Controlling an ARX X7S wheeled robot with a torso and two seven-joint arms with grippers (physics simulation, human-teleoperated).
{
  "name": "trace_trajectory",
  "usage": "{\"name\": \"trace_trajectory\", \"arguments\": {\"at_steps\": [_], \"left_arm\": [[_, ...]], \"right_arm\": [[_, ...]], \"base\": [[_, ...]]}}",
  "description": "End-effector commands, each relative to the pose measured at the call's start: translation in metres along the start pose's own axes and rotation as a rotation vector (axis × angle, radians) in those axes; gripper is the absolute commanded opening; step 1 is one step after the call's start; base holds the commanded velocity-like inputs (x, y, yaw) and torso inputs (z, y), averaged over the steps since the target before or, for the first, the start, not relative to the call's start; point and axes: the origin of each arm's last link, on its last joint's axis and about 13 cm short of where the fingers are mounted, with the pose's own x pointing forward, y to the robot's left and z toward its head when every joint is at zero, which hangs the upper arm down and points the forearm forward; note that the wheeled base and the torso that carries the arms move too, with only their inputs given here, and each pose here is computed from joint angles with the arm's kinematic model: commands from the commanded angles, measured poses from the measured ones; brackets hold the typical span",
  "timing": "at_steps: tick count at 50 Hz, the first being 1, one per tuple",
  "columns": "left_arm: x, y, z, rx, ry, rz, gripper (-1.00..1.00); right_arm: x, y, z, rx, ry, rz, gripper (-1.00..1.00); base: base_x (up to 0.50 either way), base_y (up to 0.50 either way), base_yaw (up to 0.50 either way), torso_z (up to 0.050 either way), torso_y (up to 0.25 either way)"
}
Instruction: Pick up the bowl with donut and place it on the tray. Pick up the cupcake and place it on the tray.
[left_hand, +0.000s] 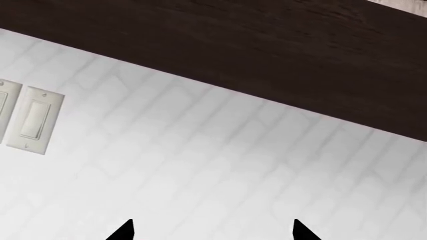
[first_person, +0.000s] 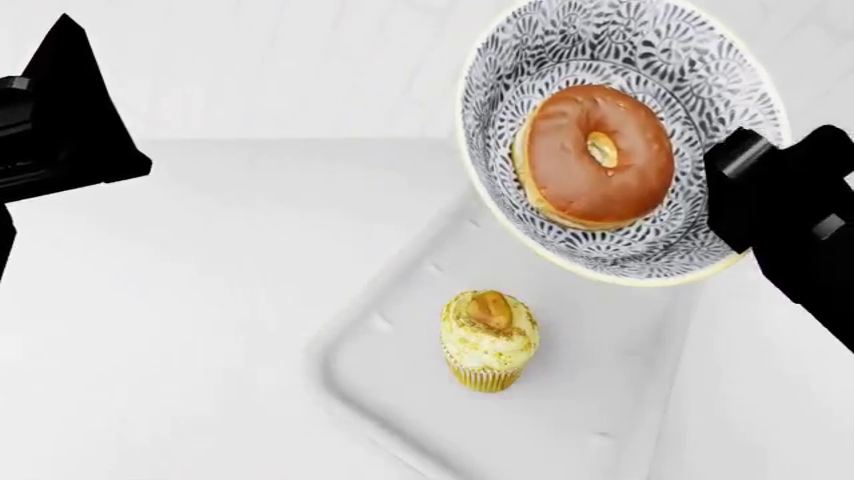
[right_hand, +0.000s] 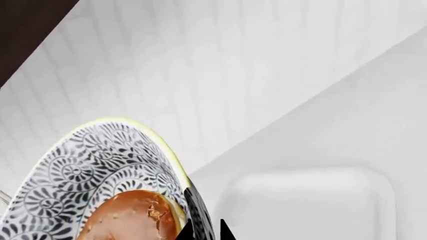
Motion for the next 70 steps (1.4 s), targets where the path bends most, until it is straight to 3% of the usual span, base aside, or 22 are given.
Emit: {"name": "trace_trajectory", "arguments": {"at_steps": [1,11,27,70], "left_arm": [[0.001,0.001,0.001,-0.004,-0.002,0.004,1.0],[0.0,0.0,0.001,-0.002,-0.001,0.003,1.0],[0.002,0.0,0.0,-0.002,0.003,0.003,1.0],[0.001,0.0,-0.001,0.003,0.003,0.004,1.0]], "right_arm": [[0.026,0.0,0.017,0.034,-0.01,-0.058,-1.0],[0.055,-0.009,0.027,0.076,0.008,-0.154,-1.0],[0.09,-0.017,0.031,0.051,0.111,-0.263,-1.0],[0.107,-0.039,-0.002,0.026,0.264,-0.312,-1.0]], "base": [[0.0,0.0,0.0,0.0,0.0],[0.0,0.0,0.0,0.0,0.001],[0.0,0.0,0.0,0.0,0.001],[0.0,0.0,0.0,0.0,0.0]]}}
